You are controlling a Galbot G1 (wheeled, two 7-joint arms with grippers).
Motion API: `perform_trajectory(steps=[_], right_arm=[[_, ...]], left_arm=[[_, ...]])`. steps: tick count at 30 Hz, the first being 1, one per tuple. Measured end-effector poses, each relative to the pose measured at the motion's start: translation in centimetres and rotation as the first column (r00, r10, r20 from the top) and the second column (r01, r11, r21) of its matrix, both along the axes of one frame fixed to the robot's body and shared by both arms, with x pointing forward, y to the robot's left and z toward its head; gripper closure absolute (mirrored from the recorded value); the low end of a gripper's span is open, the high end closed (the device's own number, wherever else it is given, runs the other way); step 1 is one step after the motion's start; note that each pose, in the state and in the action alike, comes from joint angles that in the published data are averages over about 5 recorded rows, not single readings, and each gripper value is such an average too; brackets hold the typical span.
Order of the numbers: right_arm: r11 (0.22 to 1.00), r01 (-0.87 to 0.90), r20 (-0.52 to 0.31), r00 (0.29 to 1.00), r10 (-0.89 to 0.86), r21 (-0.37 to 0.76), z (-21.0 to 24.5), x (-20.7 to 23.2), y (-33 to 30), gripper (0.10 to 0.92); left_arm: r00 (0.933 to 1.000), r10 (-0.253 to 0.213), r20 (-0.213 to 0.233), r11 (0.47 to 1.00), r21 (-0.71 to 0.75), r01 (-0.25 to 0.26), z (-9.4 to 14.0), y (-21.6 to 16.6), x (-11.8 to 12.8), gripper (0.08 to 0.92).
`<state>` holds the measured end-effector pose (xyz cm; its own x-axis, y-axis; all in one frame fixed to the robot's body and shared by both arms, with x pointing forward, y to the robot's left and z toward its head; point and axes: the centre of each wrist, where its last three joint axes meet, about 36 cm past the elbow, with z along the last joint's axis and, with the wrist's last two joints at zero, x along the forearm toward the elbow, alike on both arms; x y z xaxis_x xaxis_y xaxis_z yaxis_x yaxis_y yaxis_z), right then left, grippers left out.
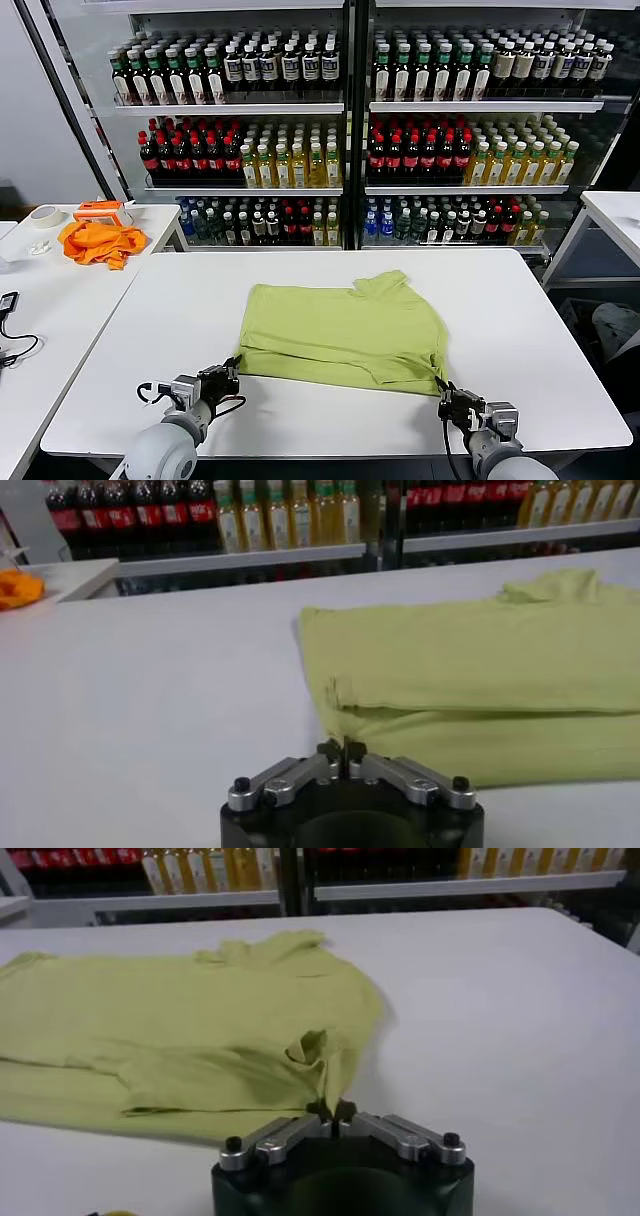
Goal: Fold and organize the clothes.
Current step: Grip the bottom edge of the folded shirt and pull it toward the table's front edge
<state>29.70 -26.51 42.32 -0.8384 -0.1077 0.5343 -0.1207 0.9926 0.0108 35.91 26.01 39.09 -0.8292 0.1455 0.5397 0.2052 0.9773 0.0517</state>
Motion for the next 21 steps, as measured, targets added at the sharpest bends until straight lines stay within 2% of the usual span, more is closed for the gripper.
perform_trajectory(steps=[9, 17, 21], right_arm=[[0.999, -0.038, -0.020, 0.999, 0.037, -0.023, 0.5, -3.2, 0.6, 0.908], [0.998, -0.049, -0.037, 0.998, 0.048, -0.043, 0.5, -5.1, 1.2, 0.908], [0.997, -0.053, -0.038, 0.998, 0.051, -0.053, 0.8, -5.5, 1.3, 0.857]], left_arm=[[1.0000, -0.003, -0.008, 0.999, 0.033, 0.003, 1.8, 0.9, -3.8, 0.916], [0.9996, -0.016, -0.025, 0.998, 0.062, 0.018, 2.8, 0.9, -6.2, 0.916], [0.9992, -0.020, -0.034, 0.996, 0.084, 0.023, 3.3, 1.1, -6.9, 0.904]])
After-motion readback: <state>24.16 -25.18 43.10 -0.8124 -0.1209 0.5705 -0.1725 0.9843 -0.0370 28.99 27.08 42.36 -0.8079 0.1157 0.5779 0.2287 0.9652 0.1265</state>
